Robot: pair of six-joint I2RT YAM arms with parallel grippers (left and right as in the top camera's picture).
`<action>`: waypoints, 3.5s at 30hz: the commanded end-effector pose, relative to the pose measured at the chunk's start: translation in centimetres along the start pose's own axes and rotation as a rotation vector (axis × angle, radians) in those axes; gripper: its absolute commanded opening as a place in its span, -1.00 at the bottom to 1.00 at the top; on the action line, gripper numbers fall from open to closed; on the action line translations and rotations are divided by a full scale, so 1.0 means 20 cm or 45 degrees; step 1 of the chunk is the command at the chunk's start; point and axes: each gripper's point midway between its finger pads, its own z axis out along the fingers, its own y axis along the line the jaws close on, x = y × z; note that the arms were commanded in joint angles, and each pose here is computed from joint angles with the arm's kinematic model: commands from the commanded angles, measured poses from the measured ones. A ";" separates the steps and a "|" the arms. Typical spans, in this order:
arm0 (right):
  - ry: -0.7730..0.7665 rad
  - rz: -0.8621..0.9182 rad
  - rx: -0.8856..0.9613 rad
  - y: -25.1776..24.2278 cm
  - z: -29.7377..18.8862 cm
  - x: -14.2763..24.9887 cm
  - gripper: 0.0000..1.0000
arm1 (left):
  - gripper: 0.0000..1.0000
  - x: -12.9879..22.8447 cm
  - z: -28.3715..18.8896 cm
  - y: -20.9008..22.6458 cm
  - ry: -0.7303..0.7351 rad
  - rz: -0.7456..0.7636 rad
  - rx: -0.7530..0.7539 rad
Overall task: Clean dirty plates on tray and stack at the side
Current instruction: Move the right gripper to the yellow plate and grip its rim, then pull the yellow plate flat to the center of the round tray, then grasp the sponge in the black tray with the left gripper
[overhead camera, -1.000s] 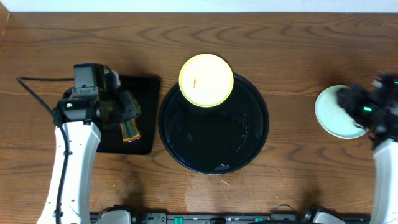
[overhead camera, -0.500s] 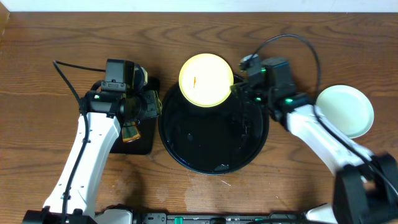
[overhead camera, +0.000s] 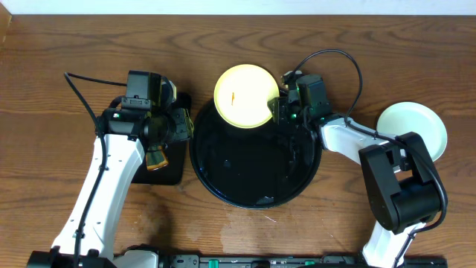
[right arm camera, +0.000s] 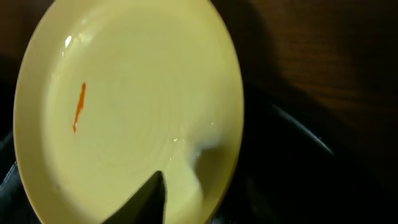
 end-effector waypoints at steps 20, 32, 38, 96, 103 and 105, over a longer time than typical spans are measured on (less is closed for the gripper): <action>0.376 -0.052 0.253 -0.20 -0.24 0.28 -0.98 | 0.09 0.03 0.00 0.01 0.028 0.017 -0.016; 0.465 -0.277 -0.119 0.10 -0.45 0.31 -0.19 | 0.08 0.07 0.00 0.03 0.073 0.008 -0.029; 0.627 -0.334 -0.231 0.14 -0.47 0.48 0.04 | 0.08 0.07 0.00 0.03 0.073 0.007 -0.029; 0.514 0.151 0.431 -0.29 -0.31 0.44 -0.98 | 0.10 0.06 0.01 0.03 0.064 0.010 -0.028; 0.589 0.492 0.508 -0.32 -0.41 0.52 -0.97 | 0.10 0.06 0.01 0.03 0.061 0.010 -0.036; 0.591 0.364 0.470 -0.32 -0.40 0.51 -0.51 | 0.09 0.06 0.01 0.03 0.062 0.010 -0.036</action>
